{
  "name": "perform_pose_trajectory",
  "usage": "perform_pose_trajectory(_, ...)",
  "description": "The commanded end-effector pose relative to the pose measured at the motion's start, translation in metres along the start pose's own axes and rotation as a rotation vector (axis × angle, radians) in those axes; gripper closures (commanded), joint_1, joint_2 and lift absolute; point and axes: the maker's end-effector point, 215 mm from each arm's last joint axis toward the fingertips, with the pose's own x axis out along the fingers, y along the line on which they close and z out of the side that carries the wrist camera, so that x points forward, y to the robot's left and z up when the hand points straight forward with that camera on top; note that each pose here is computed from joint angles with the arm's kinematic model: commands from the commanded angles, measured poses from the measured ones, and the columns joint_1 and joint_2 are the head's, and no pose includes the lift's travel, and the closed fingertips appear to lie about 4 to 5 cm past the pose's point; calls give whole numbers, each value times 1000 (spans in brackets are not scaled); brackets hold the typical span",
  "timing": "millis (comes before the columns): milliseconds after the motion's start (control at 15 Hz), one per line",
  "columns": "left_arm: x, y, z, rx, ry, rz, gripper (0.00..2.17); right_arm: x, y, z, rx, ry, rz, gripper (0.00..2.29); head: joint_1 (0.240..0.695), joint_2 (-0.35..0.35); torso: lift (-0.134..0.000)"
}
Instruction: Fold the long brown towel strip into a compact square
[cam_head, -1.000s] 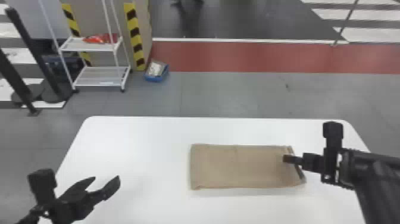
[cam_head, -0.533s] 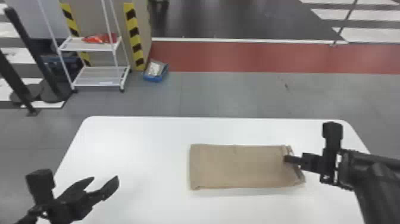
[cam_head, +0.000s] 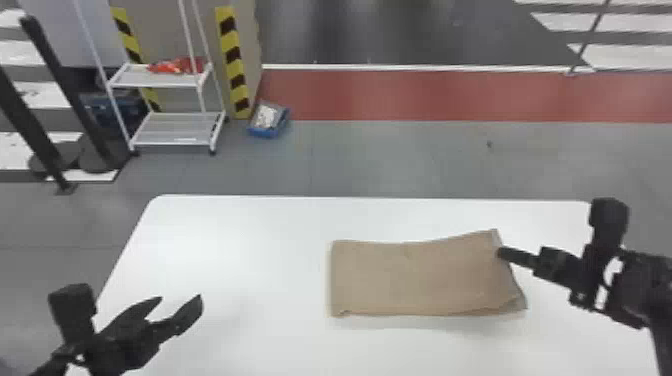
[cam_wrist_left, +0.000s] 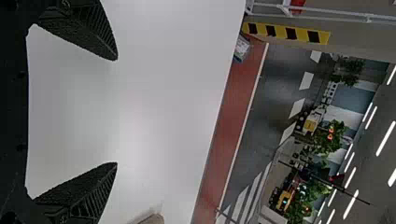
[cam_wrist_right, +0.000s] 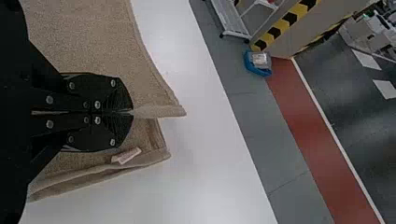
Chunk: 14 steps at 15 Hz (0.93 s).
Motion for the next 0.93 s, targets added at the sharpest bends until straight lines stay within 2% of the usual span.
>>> perform_pose_trajectory(0, 2, -2, -1, -6, -1, -3, 76, 13, -17, -14, -13, 34, -40, 1173, 695, -14, 0)
perform_pose_trajectory(67, 4, -6, -1, -5, -1, -9, 76, 24, -22, -19, -45, 38, -57, 1170, 695, -20, 0)
perform_pose_trajectory(333, 4, -5, -2, -5, 2, -7, 76, 33, -17, -28, -73, 58, -58, 1170, 695, -28, 0)
perform_pose_trajectory(400, 3, -5, -2, -5, 2, -7, 76, 29, -9, -33, -60, 64, -36, 1173, 695, -27, 0)
perform_pose_trajectory(467, 3, -5, 0, -4, 1, -7, 76, 12, -8, -24, -35, 41, -21, 1170, 695, -19, 0)
perform_pose_trajectory(600, 1, -3, 0, -4, 0, -3, 76, -20, -37, -4, 59, -5, -37, 1170, 695, -14, 0)
perform_pose_trajectory(667, 2, -3, 1, -6, -3, -4, 76, -26, -47, 4, 49, -7, -55, 1173, 695, -23, 0)
perform_pose_trajectory(867, 6, -12, 1, 2, 1, -20, 76, 2, -61, -16, -5, 19, -97, 1166, 695, -67, 0)
